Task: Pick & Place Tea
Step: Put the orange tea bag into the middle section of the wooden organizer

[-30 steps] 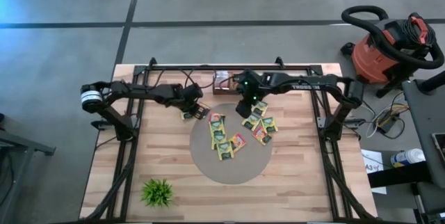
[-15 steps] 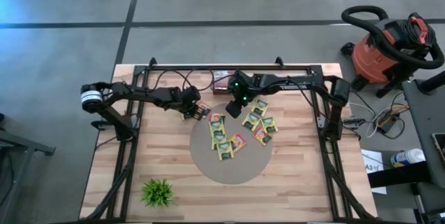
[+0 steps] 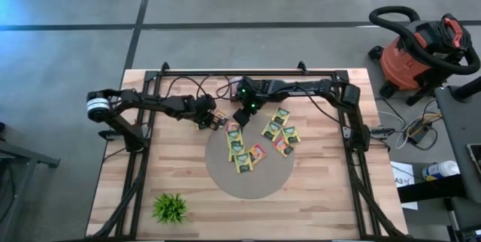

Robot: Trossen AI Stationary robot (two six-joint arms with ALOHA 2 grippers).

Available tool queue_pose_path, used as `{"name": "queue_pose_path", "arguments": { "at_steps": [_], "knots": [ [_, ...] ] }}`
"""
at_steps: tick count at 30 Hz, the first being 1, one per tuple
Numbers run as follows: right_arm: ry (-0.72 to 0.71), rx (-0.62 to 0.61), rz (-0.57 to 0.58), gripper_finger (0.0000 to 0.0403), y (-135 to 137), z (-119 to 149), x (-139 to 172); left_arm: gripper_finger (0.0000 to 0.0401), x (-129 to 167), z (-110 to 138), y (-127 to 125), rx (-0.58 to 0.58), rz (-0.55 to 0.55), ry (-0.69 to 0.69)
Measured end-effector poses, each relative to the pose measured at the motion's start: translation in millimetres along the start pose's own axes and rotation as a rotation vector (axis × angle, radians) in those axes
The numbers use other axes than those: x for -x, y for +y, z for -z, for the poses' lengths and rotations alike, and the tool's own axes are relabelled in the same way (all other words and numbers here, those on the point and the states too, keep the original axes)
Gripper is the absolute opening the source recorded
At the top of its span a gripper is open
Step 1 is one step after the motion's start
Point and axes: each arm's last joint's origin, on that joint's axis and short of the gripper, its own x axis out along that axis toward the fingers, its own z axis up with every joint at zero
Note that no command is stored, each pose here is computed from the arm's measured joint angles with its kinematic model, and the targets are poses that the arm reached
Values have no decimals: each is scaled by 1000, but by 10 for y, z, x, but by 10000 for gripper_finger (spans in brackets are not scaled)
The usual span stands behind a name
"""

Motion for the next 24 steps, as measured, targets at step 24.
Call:
{"name": "queue_pose_path", "arguments": {
  "at_steps": [24],
  "knots": [
    [-40,16,-29,153,21,-80,-80,119,-99,123,79,31,49,-74]
  ]
}}
